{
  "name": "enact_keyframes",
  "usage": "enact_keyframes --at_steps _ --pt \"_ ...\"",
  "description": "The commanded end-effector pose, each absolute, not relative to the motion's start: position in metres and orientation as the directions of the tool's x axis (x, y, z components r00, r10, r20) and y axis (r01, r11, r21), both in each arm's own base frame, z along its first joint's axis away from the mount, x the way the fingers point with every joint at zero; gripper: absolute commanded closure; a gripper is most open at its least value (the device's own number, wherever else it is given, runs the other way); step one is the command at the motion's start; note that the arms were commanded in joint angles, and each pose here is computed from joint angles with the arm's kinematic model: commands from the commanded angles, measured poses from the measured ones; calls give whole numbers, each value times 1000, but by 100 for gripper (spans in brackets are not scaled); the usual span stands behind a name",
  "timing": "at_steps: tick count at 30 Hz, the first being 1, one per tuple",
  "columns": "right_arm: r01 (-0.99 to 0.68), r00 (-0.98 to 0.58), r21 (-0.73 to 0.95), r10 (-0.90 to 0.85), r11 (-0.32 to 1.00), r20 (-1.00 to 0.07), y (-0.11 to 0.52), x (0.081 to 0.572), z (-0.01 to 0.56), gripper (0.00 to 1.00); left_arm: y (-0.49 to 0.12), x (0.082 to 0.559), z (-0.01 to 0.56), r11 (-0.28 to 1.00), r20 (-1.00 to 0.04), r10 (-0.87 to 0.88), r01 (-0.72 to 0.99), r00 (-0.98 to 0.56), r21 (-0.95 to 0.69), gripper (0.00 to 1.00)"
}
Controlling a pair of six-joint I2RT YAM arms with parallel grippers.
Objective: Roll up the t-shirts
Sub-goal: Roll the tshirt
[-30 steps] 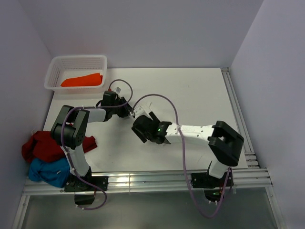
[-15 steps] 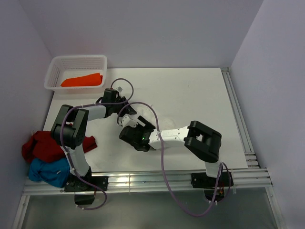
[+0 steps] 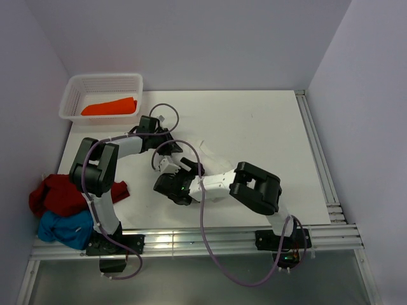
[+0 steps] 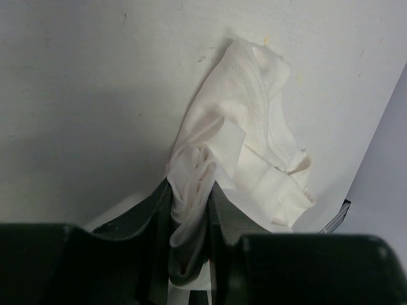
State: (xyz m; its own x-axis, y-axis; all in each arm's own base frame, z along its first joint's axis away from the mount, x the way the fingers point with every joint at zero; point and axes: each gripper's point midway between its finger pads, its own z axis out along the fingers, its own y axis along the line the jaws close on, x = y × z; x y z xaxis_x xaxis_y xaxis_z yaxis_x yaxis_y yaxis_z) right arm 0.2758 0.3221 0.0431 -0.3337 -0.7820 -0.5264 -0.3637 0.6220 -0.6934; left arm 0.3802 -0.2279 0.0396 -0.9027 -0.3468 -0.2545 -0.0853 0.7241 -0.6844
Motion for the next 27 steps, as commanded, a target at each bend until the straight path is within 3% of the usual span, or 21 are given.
enact_keyframes --at_steps 1,10,12,15,16,20,21,25,27 --pt "-310 -339 -750 -805 585 -487 316 279 35 10 -235 382 46 705 -242 -314 -55 -918 -707 87" --pt "-284 -357 -805 -837 521 -415 308 286 16 13 -236 381 45 711 -227 -284 -46 -932 -702 87" --pt "-284 -366 -801 -832 527 -417 306 288 16 20 -236 382 45 713 -229 -277 -41 -933 -700 87" --pt "-287 -369 -793 -826 538 -426 306 288 15 40 -234 382 45 721 -226 -269 -40 -936 -692 87" --pt "-289 -373 -788 -822 543 -430 306 288 16 60 -234 382 45 722 -228 -265 -36 -937 -691 87" --pt "-326 -388 -746 -802 580 -454 309 287 15 100 -235 380 47 716 -232 -253 -20 -939 -698 87" --pt "-334 -390 -732 -794 593 -466 310 286 17 100 -236 380 50 713 -242 -250 -10 -938 -701 85" --pt "-437 -410 -601 -743 669 -529 323 276 21 100 -230 380 59 725 -282 -267 1 -922 -688 61" --pt "-476 -431 -539 -718 695 -546 323 272 19 100 -228 379 65 722 -293 -272 7 -917 -692 57"
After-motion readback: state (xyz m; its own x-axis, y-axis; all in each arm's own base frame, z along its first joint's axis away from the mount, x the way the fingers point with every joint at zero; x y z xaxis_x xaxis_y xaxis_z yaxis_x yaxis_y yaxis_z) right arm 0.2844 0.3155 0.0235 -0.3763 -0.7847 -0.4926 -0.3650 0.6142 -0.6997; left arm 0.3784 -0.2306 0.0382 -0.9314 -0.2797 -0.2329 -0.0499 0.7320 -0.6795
